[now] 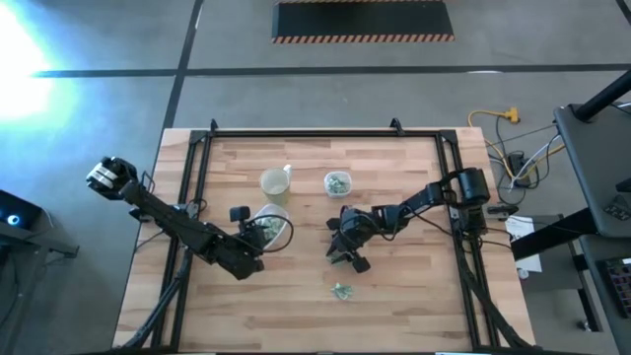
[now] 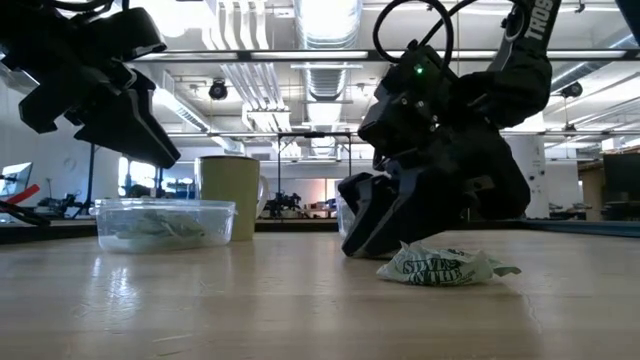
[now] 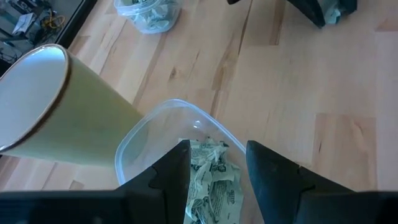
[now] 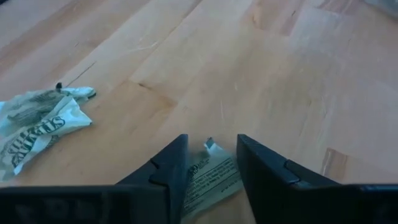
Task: Pick and place items into bin
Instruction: Put the stevia packet into the top transparent bin
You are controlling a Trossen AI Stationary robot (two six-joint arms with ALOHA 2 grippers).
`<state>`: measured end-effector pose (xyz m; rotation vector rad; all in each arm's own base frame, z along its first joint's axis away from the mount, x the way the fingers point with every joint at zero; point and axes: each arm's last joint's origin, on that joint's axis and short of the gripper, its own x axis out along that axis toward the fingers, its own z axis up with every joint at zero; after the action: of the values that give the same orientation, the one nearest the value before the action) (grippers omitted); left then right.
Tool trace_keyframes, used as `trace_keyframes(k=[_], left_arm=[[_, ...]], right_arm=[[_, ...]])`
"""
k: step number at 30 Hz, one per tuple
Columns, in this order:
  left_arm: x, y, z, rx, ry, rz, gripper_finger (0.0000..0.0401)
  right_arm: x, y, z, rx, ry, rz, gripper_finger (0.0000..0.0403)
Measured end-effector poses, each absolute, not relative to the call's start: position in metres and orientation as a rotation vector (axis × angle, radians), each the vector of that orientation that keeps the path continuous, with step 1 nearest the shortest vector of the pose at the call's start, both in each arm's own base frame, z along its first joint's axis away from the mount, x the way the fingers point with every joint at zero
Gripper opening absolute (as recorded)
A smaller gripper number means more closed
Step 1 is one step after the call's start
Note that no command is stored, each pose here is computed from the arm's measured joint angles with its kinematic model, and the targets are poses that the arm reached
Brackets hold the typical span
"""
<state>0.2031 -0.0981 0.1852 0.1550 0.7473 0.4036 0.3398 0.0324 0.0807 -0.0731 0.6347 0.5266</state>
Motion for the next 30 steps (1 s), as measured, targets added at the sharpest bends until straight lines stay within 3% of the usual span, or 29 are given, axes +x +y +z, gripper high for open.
trace_keyframes(k=[13, 23, 30], left_arm=[[0.203, -0.098, 0.185, 0.154, 0.747, 0.403, 0.0140], [0.203, -0.098, 0.185, 0.154, 0.746, 0.403, 0.0140], [0.203, -0.098, 0.185, 0.154, 0.746, 0.404, 0.0140]], right_arm=[[0.338, 0.033, 0.093, -0.110, 0.617, 0.539, 0.0016], [0.333, 0.037, 0.129, -0.212, 0.536, 0.562, 0.0009], [0.325, 0.020, 0.177, -0.394, 0.444, 0.307, 0.0009]])
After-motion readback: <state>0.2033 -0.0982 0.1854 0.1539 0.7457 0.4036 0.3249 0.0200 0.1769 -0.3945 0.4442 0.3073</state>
